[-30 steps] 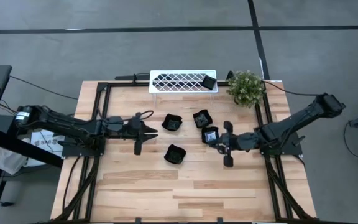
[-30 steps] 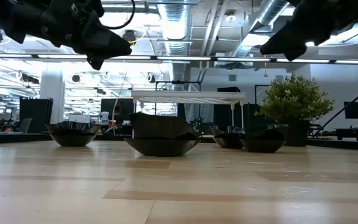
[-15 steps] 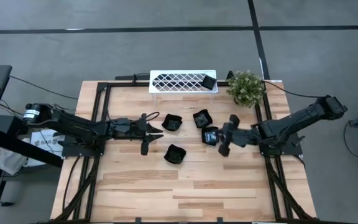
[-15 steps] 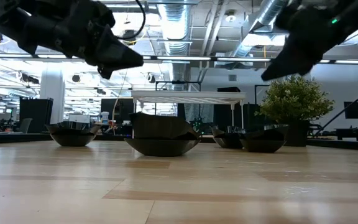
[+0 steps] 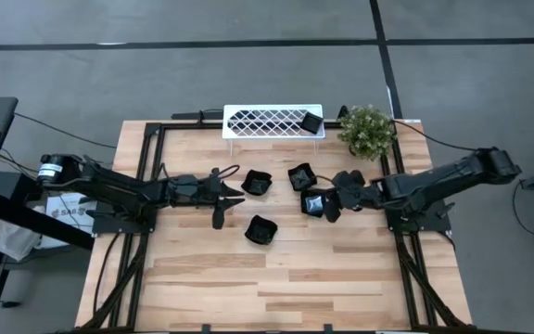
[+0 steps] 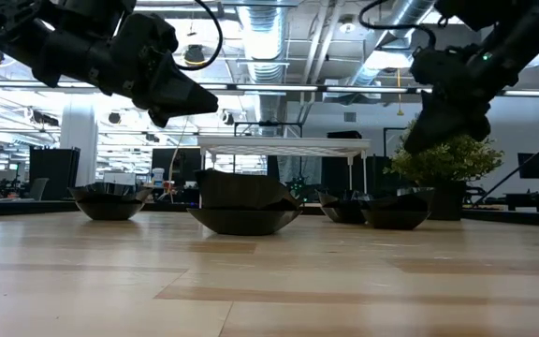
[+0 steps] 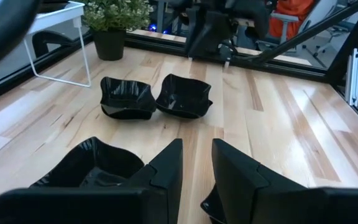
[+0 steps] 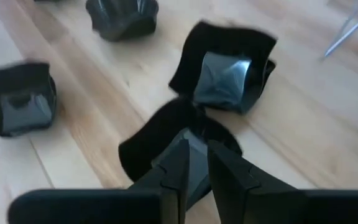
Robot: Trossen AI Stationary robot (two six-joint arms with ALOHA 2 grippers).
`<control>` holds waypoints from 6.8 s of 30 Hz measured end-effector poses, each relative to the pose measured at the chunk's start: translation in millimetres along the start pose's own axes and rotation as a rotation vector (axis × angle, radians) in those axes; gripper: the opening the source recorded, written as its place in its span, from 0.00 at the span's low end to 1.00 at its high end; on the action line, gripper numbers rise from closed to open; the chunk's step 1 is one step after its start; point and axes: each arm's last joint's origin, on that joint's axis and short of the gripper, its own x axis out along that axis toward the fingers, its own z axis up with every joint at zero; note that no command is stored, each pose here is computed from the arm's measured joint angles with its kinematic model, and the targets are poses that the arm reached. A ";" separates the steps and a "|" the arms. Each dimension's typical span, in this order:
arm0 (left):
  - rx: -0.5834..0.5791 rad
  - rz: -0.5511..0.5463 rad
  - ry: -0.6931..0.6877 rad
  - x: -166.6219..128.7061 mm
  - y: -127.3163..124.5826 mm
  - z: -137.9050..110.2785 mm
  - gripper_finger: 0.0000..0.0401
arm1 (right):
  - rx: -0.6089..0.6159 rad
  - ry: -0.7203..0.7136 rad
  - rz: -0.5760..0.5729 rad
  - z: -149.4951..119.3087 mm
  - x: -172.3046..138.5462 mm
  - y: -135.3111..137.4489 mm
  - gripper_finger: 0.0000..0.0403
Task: Pick & Place Mini shaped plates
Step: Put the black distorted square plate on the shelf
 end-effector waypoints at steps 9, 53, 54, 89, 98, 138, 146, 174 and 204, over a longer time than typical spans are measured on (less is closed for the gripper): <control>-0.020 -0.002 -0.008 0.0 -0.3 0.7 0.22 | -0.036 0.201 -0.009 -6.1 25.6 8.8 0.22; -0.022 -0.005 -0.024 -0.1 -0.6 2.4 0.22 | -0.038 0.296 -0.196 -0.8 50.8 -0.3 0.29; -0.022 -0.005 -0.024 -0.1 -0.6 2.4 0.22 | -0.039 0.297 -0.197 -0.8 50.6 -0.5 0.29; -0.022 -0.004 -0.024 -0.1 -0.5 2.5 0.22 | -0.054 0.268 -0.171 4.4 45.3 0.8 0.01; -0.022 -0.004 -0.024 -0.1 -0.5 2.5 0.22 | -0.103 0.223 -0.134 18.9 38.7 14.0 0.01; -0.027 -0.008 -0.060 -0.3 -0.9 6.0 0.22 | -0.168 -0.418 -0.041 199.6 4.1 -6.5 0.00; -0.027 -0.009 -0.063 -0.3 -0.9 6.2 0.22 | -0.076 -0.475 0.024 225.9 6.1 -67.9 0.00; -0.028 0.013 -0.082 -0.4 -0.2 8.0 0.22 | -0.167 -0.040 0.129 278.7 75.7 -120.7 0.00; -0.030 0.013 -0.081 -0.4 -0.2 7.9 0.22 | -0.136 0.048 0.133 274.7 83.6 -131.9 0.08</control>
